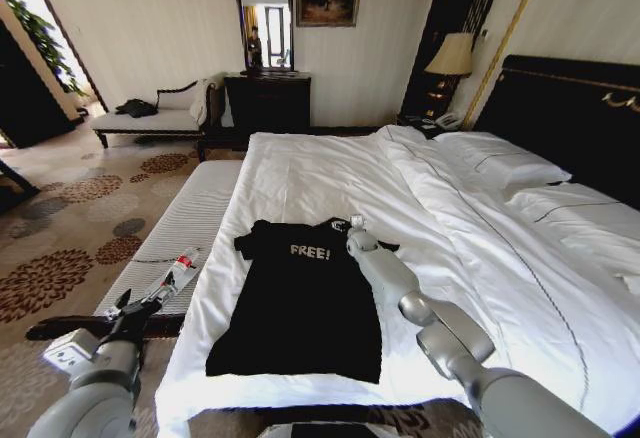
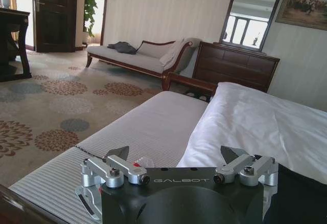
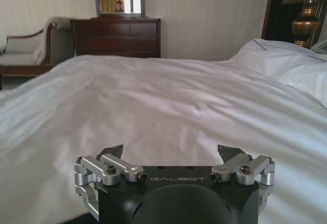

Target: Fold the clothes on the bed.

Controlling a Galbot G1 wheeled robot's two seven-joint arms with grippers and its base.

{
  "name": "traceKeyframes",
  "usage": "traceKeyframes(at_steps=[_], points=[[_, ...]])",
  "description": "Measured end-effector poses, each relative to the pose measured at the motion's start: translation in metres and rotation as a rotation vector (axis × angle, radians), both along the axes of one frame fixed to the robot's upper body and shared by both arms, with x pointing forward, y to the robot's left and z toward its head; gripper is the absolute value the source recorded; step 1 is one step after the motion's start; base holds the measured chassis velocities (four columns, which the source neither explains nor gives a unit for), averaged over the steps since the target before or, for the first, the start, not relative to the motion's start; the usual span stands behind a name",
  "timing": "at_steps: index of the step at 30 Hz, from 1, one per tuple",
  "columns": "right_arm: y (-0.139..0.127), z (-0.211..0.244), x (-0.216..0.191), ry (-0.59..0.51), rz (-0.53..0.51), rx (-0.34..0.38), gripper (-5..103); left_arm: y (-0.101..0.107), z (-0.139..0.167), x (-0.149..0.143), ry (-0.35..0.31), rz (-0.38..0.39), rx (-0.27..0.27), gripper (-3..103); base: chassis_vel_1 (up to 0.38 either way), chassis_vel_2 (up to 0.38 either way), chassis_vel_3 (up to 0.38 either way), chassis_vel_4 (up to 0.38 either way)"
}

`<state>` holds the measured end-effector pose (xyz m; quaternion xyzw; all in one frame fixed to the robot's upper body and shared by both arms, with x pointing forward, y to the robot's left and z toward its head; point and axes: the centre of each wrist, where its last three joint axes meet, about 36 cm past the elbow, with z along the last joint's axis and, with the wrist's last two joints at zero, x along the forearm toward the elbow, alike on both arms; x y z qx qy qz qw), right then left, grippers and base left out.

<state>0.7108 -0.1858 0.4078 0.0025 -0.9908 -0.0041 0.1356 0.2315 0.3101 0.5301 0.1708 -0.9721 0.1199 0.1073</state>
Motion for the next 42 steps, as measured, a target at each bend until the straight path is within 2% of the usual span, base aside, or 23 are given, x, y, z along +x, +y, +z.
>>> traceKeyframes(at_steps=[2, 6, 13, 15, 18, 21, 22, 24, 25, 28, 31, 32, 33, 36, 37, 40, 42], points=[[0.0, 0.016, 0.002, -0.041, 0.006, 0.037, 100, 0.0, 0.0, 0.0, -0.001, 0.0, -0.001, 100, 0.0, 0.0, 0.0, 0.0], [-0.005, 0.023, -0.008, -0.076, 0.012, 0.044, 100, -0.001, -0.001, 0.002, -0.003, -0.005, -0.004, 100, 0.0, 0.0, 0.0, 0.0], [-0.024, 0.002, -0.048, -0.094, -0.012, 0.067, 100, 0.003, 0.004, 0.017, -0.04, -0.044, -0.011, 100, 0.0, 0.0, 0.0, 0.0], [-0.041, -0.01, -0.067, -0.101, -0.048, 0.076, 100, 0.008, 0.012, 0.036, -0.09, -0.087, -0.021, 100, 0.0, 0.0, 0.0, 0.0], [-0.051, -0.015, -0.081, -0.105, -0.074, 0.085, 100, 0.013, 0.016, 0.052, -0.129, -0.115, -0.014, 100, 0.0, 0.0, 0.0, 0.0], [-0.055, -0.003, -0.114, -0.118, -0.118, 0.158, 100, 0.028, 0.032, 0.096, -0.209, -0.164, 0.037, 100, 0.0, 0.0, 0.0, 0.0], [-0.055, -0.003, -0.114, -0.118, -0.118, 0.158, 100, 0.028, 0.032, 0.096, -0.209, -0.164, 0.037, 100, 0.0, 0.0, 0.0, 0.0], [-0.048, 0.013, -0.137, -0.105, -0.135, 0.248, 100, 0.043, 0.041, 0.126, -0.23, -0.187, 0.079, 100, 0.0, 0.0, 0.0, 0.0], [-0.048, 0.013, -0.137, -0.105, -0.135, 0.248, 100, 0.043, 0.041, 0.126, -0.23, -0.187, 0.079, 100, 0.0, 0.0, 0.0, 0.0], [-0.017, 0.033, -0.158, -0.092, -0.068, 0.349, 100, 0.064, 0.03, 0.147, -0.192, -0.151, 0.129, 100, 0.0, 0.0, 0.0, 0.0], [-0.014, 0.038, -0.173, -0.099, -0.057, 0.37, 100, 0.065, 0.017, 0.161, -0.164, -0.152, 0.135, 100, 0.023, 0.044, 0.027, 0.025], [-0.016, 0.04, -0.184, -0.1, -0.057, 0.381, 100, 0.062, 0.008, 0.171, -0.149, -0.16, 0.136, 100, 0.03, 0.065, 0.013, 0.028], [-0.023, 0.041, -0.206, -0.101, -0.072, 0.399, 100, 0.053, -0.014, 0.192, -0.106, -0.178, 0.138, 100, 0.0, 0.0, 0.0, 0.0], [-0.037, 0.033, -0.235, -0.097, -0.117, 0.385, 100, 0.038, -0.049, 0.22, -0.048, -0.203, 0.129, 100, 0.0, 0.0, 0.0, 0.0], [-0.037, 0.033, -0.235, -0.097, -0.117, 0.385, 100, 0.038, -0.049, 0.22, -0.048, -0.203, 0.129, 100, 0.0, 0.0, 0.0, 0.0], [-0.047, 0.026, -0.256, -0.091, -0.17, 0.375, 100, 0.027, -0.077, 0.245, -0.004, -0.218, 0.086, 100, 0.0, 0.0, 0.0, 0.0], [-0.049, 0.025, -0.26, -0.091, -0.183, 0.376, 100, 0.025, -0.081, 0.25, 0.001, -0.224, 0.08, 100, 0.0, 0.0, 0.0, 0.0]])
